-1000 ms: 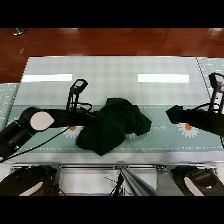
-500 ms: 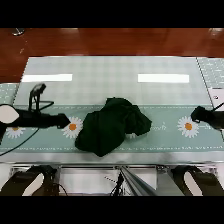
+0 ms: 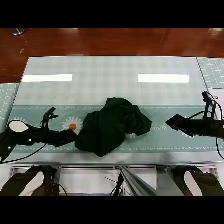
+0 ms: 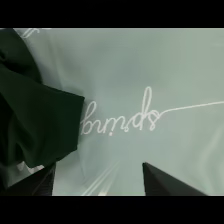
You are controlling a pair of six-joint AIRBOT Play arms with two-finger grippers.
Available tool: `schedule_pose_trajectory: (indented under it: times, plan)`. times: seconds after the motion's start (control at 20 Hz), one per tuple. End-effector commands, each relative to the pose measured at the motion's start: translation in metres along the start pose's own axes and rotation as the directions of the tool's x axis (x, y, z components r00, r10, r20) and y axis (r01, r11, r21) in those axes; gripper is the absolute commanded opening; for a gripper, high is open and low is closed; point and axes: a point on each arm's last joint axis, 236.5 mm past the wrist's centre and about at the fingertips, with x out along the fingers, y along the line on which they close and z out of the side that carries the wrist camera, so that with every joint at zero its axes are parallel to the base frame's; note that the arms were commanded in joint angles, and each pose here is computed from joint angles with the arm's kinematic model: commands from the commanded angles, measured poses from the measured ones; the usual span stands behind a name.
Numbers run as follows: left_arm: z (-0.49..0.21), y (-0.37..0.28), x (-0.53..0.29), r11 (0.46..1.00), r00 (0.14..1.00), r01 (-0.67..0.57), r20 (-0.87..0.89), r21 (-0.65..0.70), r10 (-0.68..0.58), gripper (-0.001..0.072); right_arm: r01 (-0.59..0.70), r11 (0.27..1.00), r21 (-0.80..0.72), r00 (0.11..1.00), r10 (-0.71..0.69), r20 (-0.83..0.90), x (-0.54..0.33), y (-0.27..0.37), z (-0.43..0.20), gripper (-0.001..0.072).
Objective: Fold the shirts.
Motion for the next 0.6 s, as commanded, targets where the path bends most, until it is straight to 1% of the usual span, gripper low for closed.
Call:
schedule_pose_trajectory:
  times: [0.0,0.05,0.15,0.2,0.25,0.3,0.4,0.55]
  plan:
    - [-0.002,-0.028,0.017,0.986,0.985,0.165,-0.044,-0.021,-0.166,0.0700,-0.019,1.000,-0.009,1.000,0.019,0.009,0.003,0.004,0.001,0.0612]
    - [-0.007,-0.035,0.024,0.981,0.979,0.193,-0.074,0.003,-0.192,0.0700,0.009,1.000,-0.028,1.000,-0.009,0.013,0.003,-0.003,0.002,0.0612]
    - [-0.020,-0.041,0.040,0.977,0.968,0.211,-0.144,0.040,-0.204,0.0694,0.071,0.997,-0.033,0.997,-0.071,-0.005,0.009,-0.021,-0.004,0.0612]
    - [-0.025,-0.044,0.045,0.974,0.963,0.221,-0.174,0.059,-0.208,0.0540,0.073,0.997,-0.020,0.997,-0.073,-0.026,0.013,-0.023,-0.009,0.0612]
    - [-0.029,-0.045,0.048,0.971,0.958,0.228,-0.193,0.074,-0.210,0.0072,0.058,0.998,-0.004,0.997,-0.059,-0.051,0.019,-0.022,-0.014,0.0612]
    - [-0.029,-0.048,0.048,0.963,0.955,0.248,-0.192,0.108,-0.225,0.0030,0.042,0.999,0.015,0.996,-0.040,-0.082,0.025,-0.020,-0.020,0.0612]
    - [-0.024,-0.054,0.048,0.957,0.954,0.268,-0.170,0.110,-0.248,0.0030,-0.003,1.000,0.022,0.990,0.006,-0.141,0.037,-0.013,-0.028,0.0612]
    - [-0.017,-0.060,0.046,0.953,0.951,0.288,-0.148,0.097,-0.273,0.0030,-0.070,0.997,-0.009,0.970,0.067,-0.232,0.058,0.007,-0.043,0.0611]
